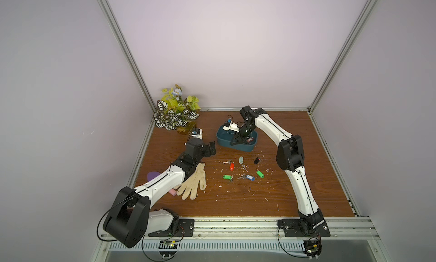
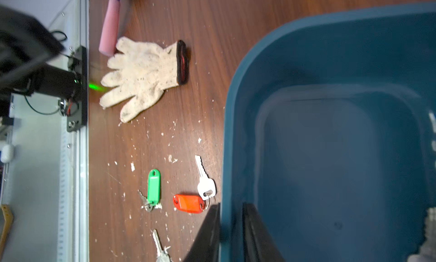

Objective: Take the keys out of the storage box
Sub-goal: Place the storage box at the center of the board.

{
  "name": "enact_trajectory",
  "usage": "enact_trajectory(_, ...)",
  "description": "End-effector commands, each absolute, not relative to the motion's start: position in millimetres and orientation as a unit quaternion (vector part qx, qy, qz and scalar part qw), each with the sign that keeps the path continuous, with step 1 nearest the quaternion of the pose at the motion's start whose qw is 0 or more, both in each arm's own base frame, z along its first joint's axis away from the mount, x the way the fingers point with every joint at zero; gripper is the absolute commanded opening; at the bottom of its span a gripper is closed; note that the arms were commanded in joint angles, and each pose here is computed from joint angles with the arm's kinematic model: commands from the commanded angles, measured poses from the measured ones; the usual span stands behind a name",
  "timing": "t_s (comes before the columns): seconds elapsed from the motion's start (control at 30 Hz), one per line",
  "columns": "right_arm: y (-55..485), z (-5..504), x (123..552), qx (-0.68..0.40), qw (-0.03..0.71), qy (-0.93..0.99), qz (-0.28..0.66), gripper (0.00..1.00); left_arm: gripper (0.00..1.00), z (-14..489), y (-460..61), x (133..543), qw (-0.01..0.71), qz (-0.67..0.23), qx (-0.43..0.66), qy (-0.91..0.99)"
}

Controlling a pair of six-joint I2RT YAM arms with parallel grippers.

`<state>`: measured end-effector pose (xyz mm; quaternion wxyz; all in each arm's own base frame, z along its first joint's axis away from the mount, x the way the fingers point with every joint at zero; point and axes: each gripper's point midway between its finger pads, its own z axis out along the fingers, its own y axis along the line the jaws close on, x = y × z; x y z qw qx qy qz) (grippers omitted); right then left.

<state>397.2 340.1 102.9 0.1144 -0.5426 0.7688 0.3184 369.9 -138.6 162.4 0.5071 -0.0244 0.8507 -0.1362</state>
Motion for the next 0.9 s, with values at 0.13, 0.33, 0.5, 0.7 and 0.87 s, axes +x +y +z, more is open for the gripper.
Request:
enact_trajectory(0.13, 331.8, 109.9, 402.9, -0.570, 0.132, 0.762, 0.279, 0.39, 1.00, 166.9, -129.7, 367.6, 0.514, -0.130, -0.035, 0.847)
enact_trajectory(0.33, 332.3, 149.9, 419.9, -0.518, 0.189, 0.791, 0.266, 0.63, 1.00, 167.3, -128.8, 367.8, 0.515, -0.128, -0.036, 0.847)
enact_trajectory(0.5, 310.7, 220.6, 438.8, -0.349, 0.363, 0.832, 0.233, 0.76, 1.00, 170.7, -136.9, 374.1, 0.518, -0.145, -0.030, 0.843)
enact_trajectory(0.7, 212.8, 217.7, 410.1, -0.079, 0.481, 0.855, 0.178, 0.90, 1.00, 181.8, -159.3, 398.4, 0.524, -0.206, -0.017, 0.826)
enact_trajectory(0.87, 207.3, 175.2, 390.7, -0.038, 0.428, 0.876, 0.219, 0.85, 1.00, 176.9, -174.3, 432.8, 0.511, -0.271, -0.010, 0.816)
